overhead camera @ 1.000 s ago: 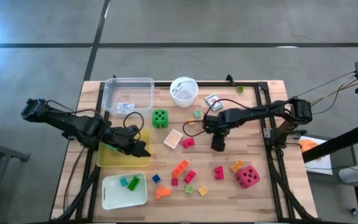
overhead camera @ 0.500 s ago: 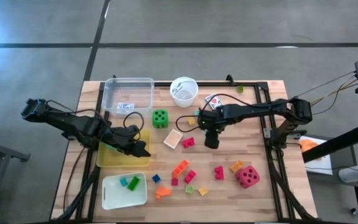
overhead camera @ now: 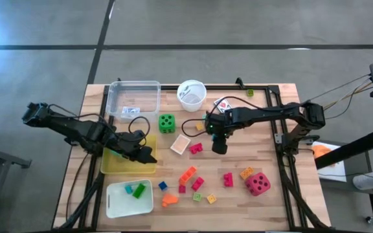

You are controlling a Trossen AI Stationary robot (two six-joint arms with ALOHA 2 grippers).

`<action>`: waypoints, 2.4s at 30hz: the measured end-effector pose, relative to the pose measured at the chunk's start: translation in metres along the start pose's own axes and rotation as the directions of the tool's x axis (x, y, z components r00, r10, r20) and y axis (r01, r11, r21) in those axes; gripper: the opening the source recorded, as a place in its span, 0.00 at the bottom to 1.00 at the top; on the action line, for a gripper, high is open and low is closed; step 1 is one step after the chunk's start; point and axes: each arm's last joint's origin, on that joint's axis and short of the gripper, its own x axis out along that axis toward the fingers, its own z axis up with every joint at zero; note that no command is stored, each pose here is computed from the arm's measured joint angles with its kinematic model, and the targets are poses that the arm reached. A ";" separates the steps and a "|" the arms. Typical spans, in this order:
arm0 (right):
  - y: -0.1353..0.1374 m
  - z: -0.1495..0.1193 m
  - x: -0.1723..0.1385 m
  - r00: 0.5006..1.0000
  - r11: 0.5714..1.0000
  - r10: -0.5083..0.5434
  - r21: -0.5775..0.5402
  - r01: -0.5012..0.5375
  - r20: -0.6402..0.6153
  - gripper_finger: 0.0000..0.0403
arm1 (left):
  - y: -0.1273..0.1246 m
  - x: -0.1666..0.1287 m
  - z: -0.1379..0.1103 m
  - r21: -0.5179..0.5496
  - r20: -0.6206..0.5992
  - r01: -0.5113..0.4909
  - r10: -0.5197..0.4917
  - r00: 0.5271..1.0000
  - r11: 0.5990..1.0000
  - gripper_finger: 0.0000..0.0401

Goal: Pick & Place Toys
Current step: Put the blue game piece into the white bin

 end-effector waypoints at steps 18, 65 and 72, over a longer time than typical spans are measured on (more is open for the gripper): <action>0.015 0.048 -0.061 0.967 0.991 0.099 -0.109 -0.075 0.234 0.32 | 0.000 0.000 0.000 0.003 0.000 0.000 0.000 1.000 1.000 0.54; 0.039 0.050 -0.101 0.896 0.982 0.174 -0.136 -0.129 0.408 0.32 | 0.001 0.001 0.005 -0.049 0.179 -0.017 0.025 0.983 0.999 0.54; 0.060 0.049 -0.102 0.878 0.982 0.177 -0.144 -0.125 0.445 0.32 | -0.010 0.004 0.025 -0.104 0.288 0.106 -0.073 0.955 0.989 0.54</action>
